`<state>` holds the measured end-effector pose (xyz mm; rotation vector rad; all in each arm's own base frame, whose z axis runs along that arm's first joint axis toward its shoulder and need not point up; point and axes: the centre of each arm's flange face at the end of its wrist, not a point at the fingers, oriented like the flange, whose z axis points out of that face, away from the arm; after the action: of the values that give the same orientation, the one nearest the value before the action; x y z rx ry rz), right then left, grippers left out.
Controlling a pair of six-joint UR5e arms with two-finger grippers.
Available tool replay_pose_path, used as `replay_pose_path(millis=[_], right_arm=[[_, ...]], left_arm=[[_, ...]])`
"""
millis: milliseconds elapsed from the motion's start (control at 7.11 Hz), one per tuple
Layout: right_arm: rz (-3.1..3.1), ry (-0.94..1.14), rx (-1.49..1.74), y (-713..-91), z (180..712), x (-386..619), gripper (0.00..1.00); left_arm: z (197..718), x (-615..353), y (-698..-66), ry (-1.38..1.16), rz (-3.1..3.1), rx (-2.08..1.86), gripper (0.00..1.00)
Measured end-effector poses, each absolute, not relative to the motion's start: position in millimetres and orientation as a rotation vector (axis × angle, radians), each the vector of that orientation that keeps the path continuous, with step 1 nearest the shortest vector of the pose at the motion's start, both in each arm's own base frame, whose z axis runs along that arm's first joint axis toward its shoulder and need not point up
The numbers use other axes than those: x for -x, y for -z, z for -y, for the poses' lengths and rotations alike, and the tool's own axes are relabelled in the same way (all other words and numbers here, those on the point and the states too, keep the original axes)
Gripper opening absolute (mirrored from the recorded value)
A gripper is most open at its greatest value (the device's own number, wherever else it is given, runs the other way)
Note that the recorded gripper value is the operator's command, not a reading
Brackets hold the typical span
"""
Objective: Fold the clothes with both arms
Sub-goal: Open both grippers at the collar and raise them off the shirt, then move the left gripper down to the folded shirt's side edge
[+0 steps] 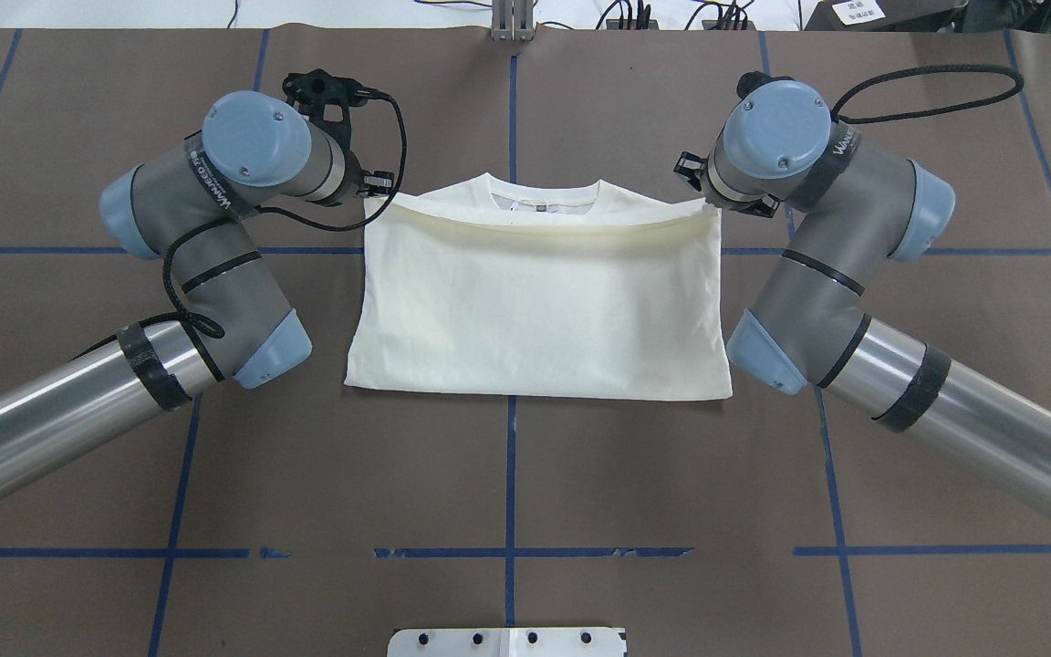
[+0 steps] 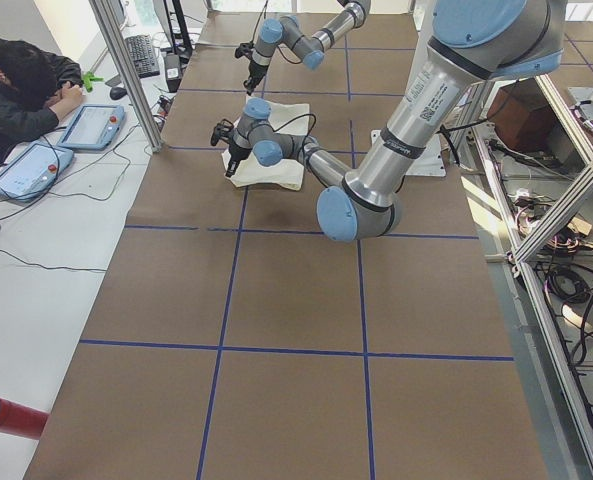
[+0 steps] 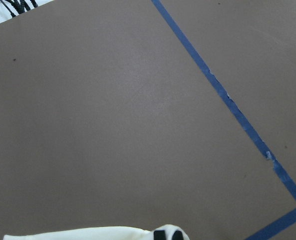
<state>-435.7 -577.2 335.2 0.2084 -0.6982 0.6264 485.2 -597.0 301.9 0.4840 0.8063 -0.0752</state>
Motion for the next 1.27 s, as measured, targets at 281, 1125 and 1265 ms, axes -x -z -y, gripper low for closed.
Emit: replay_pose_path(millis=[281,1125,1265], right_arm=[[0.708,-0.556,-0.240,-327,581,427,1.00],[0.742,-0.484,-0.288,-308,580,416,1.00],[0.742,-0.484,-0.289,-308,580,416,1.00]], left_arm=[[576,-467,-302,0.033,-0.868,-0.530,1.00],[407,-454,-361,-0.040,-1.082,-0.452,0.53],[392,-465,-364,-0.034,-1.095,-0.432,0.53]])
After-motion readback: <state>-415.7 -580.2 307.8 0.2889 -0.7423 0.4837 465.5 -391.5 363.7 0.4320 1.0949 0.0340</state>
